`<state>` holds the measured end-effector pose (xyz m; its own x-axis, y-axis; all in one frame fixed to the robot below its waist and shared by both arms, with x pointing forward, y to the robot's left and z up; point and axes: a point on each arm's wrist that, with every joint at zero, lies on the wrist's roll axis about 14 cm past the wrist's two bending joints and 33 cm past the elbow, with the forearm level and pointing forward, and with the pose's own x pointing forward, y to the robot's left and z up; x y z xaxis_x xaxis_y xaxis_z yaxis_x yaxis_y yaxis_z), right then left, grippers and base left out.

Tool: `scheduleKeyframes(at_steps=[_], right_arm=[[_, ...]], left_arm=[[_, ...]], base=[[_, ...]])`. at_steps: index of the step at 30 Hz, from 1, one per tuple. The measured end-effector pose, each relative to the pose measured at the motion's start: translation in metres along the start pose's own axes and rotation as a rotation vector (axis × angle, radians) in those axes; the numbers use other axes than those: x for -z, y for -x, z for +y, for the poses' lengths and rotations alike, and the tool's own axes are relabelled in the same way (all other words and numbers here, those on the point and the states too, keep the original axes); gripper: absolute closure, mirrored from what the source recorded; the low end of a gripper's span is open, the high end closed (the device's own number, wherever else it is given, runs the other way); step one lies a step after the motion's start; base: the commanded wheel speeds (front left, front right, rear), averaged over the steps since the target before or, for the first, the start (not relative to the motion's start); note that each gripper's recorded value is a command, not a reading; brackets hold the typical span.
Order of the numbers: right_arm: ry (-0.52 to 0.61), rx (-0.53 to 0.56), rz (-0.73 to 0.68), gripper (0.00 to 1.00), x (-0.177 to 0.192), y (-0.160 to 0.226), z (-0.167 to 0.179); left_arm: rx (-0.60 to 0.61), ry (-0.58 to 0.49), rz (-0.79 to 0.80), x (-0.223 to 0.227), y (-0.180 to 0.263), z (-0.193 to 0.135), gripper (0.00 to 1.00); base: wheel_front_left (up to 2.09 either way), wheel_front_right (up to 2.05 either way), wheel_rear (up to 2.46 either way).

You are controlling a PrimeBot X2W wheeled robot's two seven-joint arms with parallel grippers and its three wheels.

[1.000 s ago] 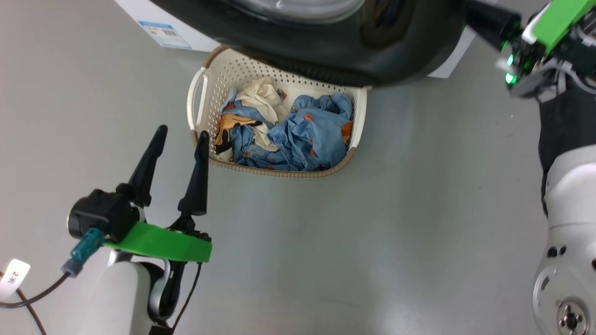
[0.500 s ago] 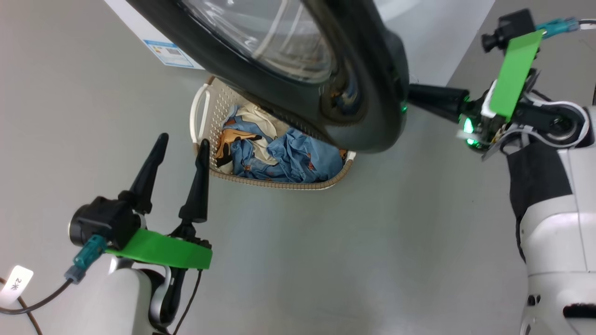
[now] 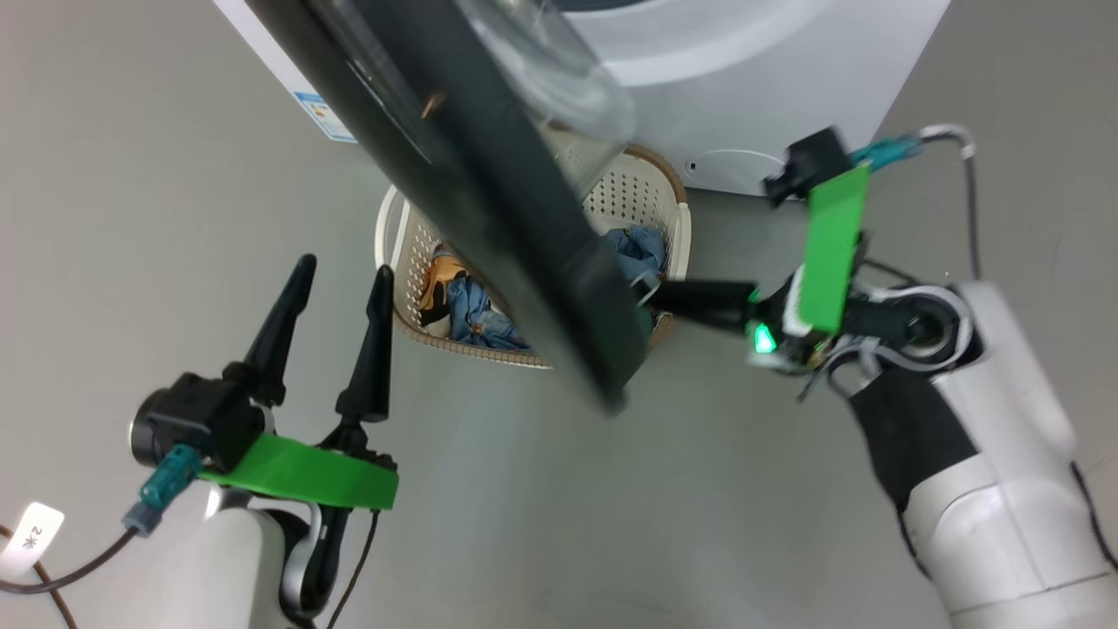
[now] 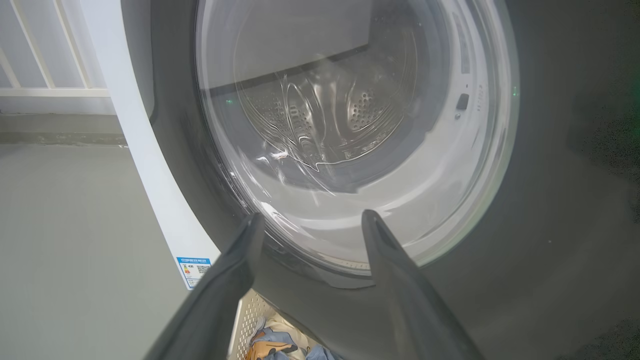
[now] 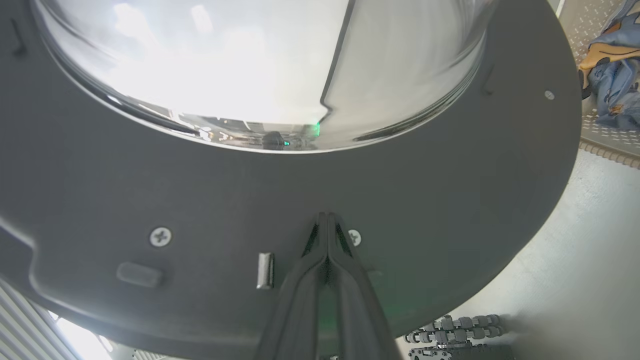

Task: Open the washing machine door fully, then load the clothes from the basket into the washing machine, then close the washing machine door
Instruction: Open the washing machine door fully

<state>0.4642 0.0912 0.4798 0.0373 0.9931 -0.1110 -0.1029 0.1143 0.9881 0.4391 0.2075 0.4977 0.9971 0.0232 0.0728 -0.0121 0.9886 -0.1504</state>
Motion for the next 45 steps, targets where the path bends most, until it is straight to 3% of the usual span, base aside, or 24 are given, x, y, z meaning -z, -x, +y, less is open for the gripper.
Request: scheduleKeyframes(at_steps=[18,28,45], right_arm=[[-0.008,-0.022,0.044,1.00,0.039,-0.024,0.012],[-0.035,-0.009,-0.075,1.00,0.032,-0.010,0.011],[-0.050,-0.007,-0.362,1.00,0.023,0.056,0.021]], left_arm=[[-0.001,-0.002,-0.023,-0.011,0.008,-0.001,0.00],[-0.003,-0.001,-0.030,-0.015,0.017,-0.002,0.00],[0.020,-0.012,-0.052,-0.027,0.037,-0.006,0.00]], base=[[0.00,0.00,0.00],[0.00,0.00,0.00],[0.00,0.00,0.00]])
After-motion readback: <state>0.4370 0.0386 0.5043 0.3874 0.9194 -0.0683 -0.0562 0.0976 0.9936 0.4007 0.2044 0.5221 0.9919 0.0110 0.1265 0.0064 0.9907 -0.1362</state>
